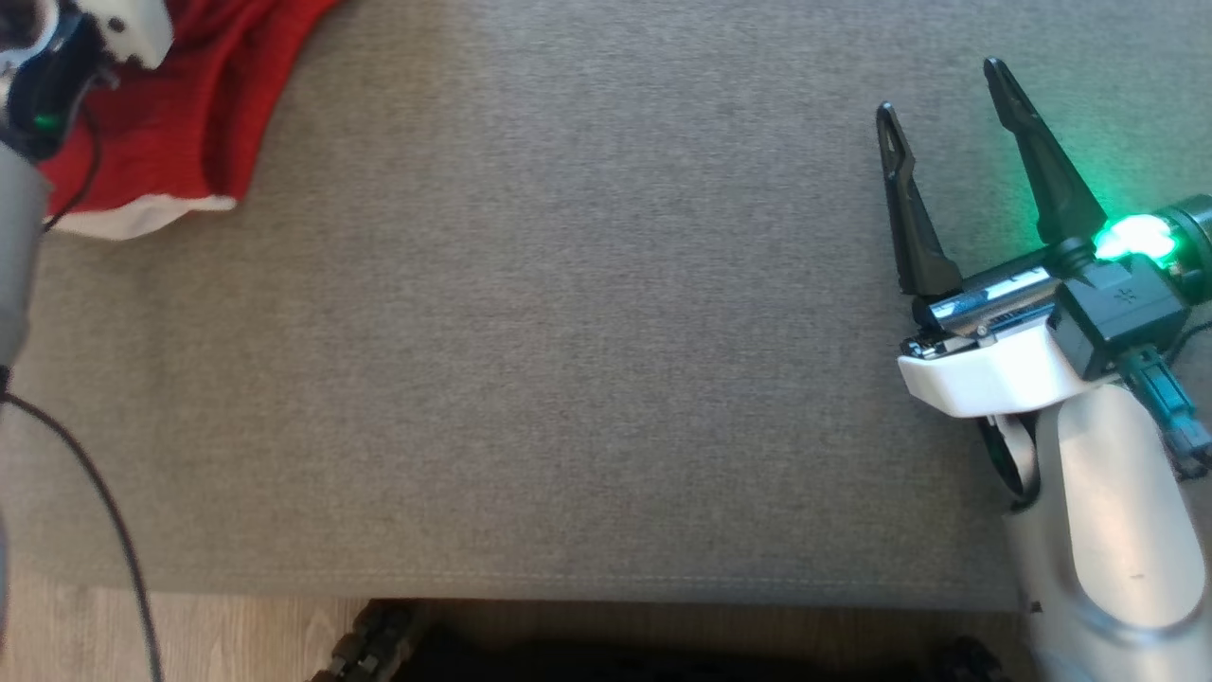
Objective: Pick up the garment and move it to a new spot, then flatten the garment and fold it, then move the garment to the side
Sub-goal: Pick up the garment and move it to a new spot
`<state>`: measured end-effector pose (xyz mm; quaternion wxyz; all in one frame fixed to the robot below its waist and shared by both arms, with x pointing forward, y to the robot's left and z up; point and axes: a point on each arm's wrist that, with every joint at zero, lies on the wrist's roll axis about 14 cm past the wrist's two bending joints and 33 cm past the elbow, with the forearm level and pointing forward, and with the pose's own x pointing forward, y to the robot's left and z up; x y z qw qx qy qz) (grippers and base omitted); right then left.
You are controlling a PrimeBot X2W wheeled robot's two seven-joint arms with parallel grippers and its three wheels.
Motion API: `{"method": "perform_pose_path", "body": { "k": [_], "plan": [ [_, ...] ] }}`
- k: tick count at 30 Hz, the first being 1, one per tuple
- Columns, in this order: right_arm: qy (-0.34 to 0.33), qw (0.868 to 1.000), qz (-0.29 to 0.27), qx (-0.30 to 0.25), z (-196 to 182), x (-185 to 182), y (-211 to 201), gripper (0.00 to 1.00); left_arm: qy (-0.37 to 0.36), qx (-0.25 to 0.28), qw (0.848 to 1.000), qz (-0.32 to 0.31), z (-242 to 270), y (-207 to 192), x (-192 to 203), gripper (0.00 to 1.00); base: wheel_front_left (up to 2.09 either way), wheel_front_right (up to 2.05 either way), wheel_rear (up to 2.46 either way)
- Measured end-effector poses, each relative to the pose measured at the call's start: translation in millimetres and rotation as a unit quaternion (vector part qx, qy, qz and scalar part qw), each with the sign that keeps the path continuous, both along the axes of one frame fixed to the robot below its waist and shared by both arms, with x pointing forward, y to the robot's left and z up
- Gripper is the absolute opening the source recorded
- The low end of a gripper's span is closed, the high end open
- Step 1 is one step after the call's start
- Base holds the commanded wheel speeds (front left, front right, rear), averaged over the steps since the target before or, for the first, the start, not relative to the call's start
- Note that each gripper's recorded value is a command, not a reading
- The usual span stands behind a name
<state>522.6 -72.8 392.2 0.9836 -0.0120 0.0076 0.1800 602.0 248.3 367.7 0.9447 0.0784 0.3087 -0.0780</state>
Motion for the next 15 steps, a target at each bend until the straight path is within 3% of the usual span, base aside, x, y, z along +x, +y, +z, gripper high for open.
{"method": "perform_pose_path", "body": {
  "k": [3, 4, 5, 11, 15],
  "plan": [
    [-0.002, 1.000, -0.006, 0.002, 1, 2, -5, 1.00, 0.025, 0.001, 1.000, 0.003, -9, 2, 2, 1.00, 0.00, 0.00, 0.00],
    [-0.002, 1.000, -0.008, 0.003, 2, 3, -6, 1.00, 0.025, -0.008, 1.000, 0.007, -8, 1, 5, 0.35, 0.00, 0.00, 0.00],
    [-0.002, 1.000, -0.009, 0.003, 3, 2, -7, 1.00, 0.021, -0.012, 1.000, 0.009, -6, 0, 6, 0.00, 0.00, 0.00, 0.00],
    [-0.002, 1.000, -0.018, 0.001, 11, -1, -15, 1.00, -0.085, -0.013, 0.996, -0.003, 33, 6, 19, 0.00, 0.00, 0.00, 0.00],
    [-0.011, 1.000, -0.022, 0.005, 25, -4, -18, 1.00, -0.186, -0.014, 0.982, -0.024, 82, 2, 28, 0.00, 0.00, 0.00, 0.00]
  ]
}}
